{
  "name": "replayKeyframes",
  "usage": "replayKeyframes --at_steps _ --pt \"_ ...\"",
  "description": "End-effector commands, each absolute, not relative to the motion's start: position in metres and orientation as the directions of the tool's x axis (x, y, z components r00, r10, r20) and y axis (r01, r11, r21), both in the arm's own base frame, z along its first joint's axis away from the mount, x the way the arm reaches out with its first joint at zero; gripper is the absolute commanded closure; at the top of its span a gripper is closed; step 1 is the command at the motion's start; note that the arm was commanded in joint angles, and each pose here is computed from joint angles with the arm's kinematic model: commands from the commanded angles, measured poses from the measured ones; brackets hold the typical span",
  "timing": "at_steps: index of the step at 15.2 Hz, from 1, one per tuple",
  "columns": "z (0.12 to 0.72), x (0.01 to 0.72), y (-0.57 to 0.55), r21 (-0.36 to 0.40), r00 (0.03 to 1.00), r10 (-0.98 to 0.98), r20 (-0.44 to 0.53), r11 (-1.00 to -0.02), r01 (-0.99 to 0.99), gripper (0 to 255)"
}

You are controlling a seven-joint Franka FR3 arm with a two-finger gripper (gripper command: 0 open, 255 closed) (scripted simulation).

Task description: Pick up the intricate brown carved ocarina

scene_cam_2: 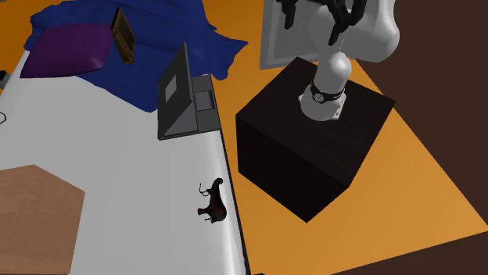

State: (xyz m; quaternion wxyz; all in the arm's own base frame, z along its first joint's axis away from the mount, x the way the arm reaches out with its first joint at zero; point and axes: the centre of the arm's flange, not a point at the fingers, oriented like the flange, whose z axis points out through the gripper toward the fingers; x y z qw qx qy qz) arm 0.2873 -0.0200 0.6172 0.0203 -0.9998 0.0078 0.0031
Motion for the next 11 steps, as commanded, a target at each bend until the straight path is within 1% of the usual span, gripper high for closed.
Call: replayKeyframes --at_steps 1,11 --pt "0.617 0.287 -0.020 -0.041 1.000 -0.015 -0.007 -0.999 -0.016 0" --pt "0.502 0.338 -0.057 -0.058 0.989 0.141 0.037 -0.988 0.143 0"
